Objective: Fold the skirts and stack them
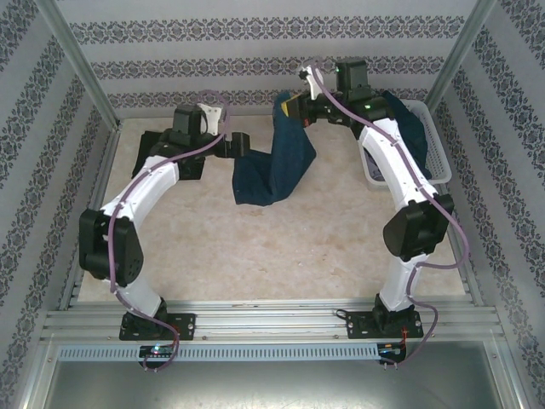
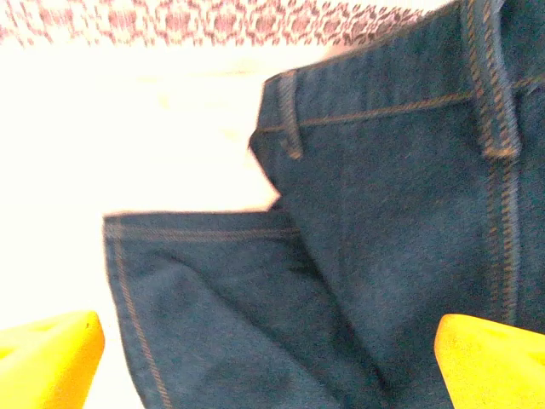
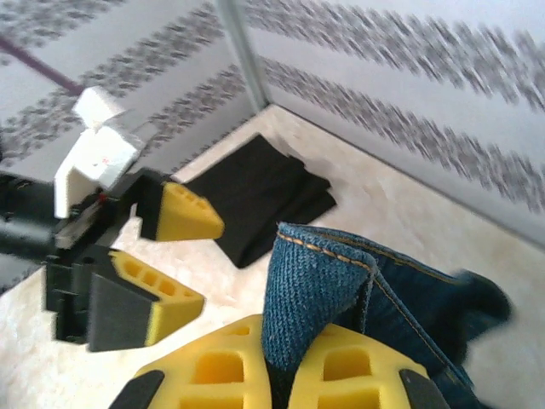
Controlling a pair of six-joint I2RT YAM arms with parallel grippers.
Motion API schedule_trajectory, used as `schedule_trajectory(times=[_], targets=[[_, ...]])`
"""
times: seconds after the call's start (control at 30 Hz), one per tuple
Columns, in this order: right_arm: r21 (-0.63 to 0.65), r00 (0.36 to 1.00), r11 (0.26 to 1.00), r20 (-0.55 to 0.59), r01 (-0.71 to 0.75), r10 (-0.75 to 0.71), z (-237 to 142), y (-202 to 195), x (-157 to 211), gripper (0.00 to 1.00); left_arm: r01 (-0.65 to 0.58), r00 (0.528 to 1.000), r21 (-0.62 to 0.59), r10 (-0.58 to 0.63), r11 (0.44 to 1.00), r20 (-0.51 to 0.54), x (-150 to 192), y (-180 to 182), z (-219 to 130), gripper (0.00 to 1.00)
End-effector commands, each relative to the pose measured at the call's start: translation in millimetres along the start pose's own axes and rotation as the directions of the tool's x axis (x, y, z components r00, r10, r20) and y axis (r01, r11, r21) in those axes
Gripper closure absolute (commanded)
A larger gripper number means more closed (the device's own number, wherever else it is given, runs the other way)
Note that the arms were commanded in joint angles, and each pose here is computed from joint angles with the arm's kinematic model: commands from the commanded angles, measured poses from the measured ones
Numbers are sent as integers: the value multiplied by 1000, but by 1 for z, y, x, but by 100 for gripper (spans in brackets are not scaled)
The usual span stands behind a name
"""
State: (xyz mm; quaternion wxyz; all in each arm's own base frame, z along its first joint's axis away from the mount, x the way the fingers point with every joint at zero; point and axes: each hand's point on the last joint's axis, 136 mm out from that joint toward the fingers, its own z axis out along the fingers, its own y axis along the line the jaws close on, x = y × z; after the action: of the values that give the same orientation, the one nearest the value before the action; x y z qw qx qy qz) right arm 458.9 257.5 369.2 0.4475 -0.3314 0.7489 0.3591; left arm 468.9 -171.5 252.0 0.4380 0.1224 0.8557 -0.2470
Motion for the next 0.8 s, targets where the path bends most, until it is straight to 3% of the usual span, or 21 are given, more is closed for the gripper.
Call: schedule_trajectory(times=[0.0,0.1,0.2,0.27,0.4,0.53,0.57,0.63,0.7,0.77], targets=[[-129,980,972,35,198,-195,-19,45,-23,100,-351,935,12,351,936,-40,12,1,-13,0],[-182,961,944,53,276,-271,-40,76,-28,100,-540,839,76,544,838,-33,13,-14,-28,0],[-169,959,945,16,281,-283,-57,84,-12,100,-590,805,65,592,805,-22,5,-16,-33,0],[-147,981,970,-9,192,-195,-65,72,9,100,-592,804,82,594,802,-9,3,-20,-34,0],[-14,983,984,-51,-177,176,-76,16,92,100,-581,807,168,591,796,-9,23,-37,-27,0],[302,834,825,-139,-478,534,-82,-25,207,90,-541,826,130,554,831,-99,48,-34,-10,0],[338,806,796,-148,-503,573,-83,-27,222,89,-514,844,101,523,852,-118,50,-31,-5,0],[471,740,697,-128,-541,661,-92,-36,247,76,-419,895,44,421,907,-147,54,-21,3,0],[671,700,547,-57,-501,712,-117,-58,260,61,-307,940,-48,295,950,-174,58,-4,13,0],[803,703,407,22,-436,710,-144,-71,257,47,-198,957,-116,166,973,-238,71,12,26,0]])
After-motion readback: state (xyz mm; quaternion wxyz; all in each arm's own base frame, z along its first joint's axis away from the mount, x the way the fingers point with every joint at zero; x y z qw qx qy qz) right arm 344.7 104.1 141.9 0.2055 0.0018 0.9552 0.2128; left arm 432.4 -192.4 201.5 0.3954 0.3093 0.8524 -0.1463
